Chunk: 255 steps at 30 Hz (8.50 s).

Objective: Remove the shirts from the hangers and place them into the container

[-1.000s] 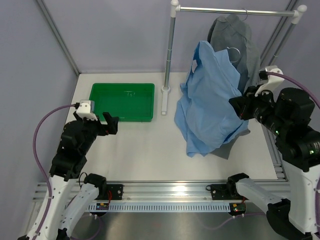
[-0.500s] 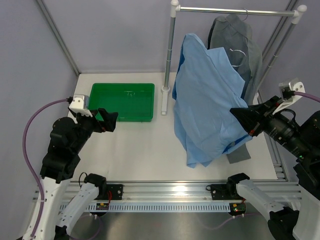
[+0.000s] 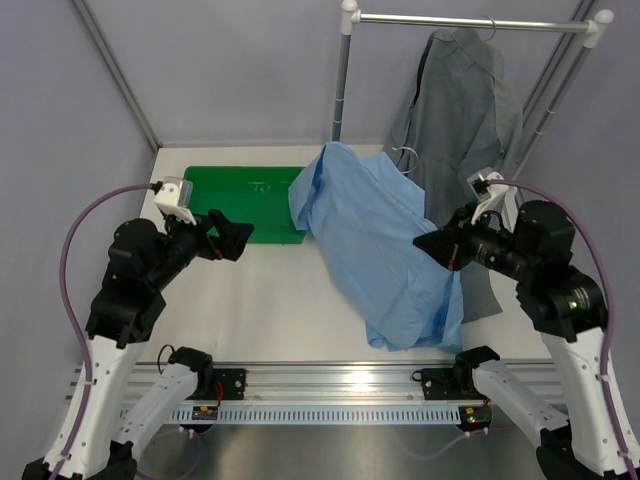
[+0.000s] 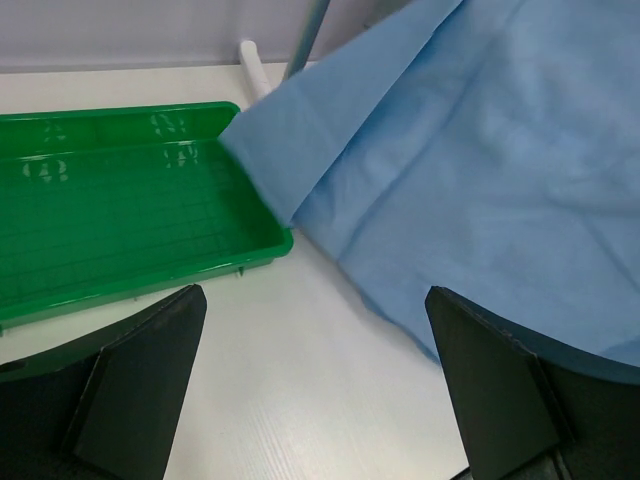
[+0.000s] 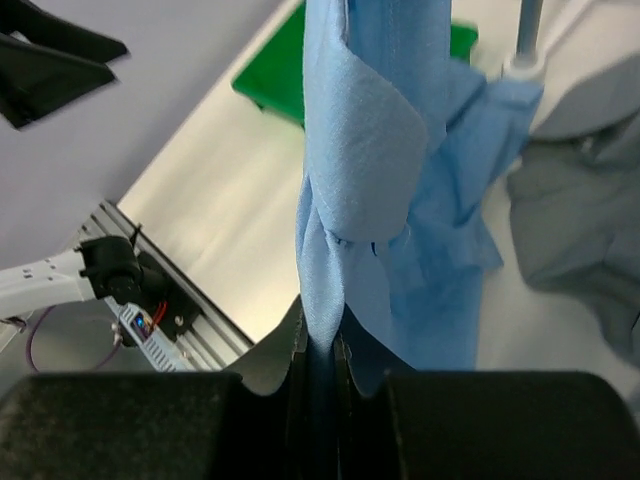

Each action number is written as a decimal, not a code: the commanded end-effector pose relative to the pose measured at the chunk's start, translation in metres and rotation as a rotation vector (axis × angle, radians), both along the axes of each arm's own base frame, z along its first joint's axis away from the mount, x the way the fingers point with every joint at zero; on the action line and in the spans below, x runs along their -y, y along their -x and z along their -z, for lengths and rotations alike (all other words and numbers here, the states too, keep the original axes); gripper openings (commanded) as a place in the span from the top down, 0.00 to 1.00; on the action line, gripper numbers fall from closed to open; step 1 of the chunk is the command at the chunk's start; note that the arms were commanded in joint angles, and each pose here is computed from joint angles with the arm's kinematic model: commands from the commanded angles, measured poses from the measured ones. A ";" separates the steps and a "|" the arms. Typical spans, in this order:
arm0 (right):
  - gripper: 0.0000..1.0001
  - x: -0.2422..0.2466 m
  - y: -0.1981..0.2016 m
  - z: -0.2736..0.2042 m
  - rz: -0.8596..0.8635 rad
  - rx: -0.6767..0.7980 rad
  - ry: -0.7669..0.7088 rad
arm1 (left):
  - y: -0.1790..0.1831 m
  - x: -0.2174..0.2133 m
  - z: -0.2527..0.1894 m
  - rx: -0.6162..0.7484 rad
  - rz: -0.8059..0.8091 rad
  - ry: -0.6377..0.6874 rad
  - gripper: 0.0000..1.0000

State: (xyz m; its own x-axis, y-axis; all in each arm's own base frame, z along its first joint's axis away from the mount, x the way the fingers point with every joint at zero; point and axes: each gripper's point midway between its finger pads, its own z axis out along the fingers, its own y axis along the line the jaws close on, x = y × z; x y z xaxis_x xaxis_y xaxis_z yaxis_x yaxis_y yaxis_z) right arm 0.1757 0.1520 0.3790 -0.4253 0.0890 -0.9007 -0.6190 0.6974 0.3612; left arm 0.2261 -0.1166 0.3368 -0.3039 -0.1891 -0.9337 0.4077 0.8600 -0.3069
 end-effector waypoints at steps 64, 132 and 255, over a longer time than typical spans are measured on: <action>1.00 -0.008 -0.027 0.090 0.075 -0.071 0.018 | -0.077 0.332 -0.027 -0.003 0.208 -0.014 0.25; 0.01 -0.085 -0.021 0.034 -0.516 0.210 -0.090 | 0.022 0.249 -0.107 0.461 0.649 0.069 1.00; 0.13 -0.032 0.031 0.068 -0.216 -0.018 0.065 | -0.103 0.209 -0.096 0.337 -0.307 0.077 1.00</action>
State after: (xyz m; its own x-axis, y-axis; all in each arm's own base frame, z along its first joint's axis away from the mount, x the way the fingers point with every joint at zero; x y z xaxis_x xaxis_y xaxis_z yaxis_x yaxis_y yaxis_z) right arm 0.1475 0.1929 0.2894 -0.4859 -0.0812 -0.8702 -0.7574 0.5361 0.3728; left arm 0.3307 -0.3365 0.4009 0.0051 -0.2142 -0.9768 0.2591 0.9437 -0.2056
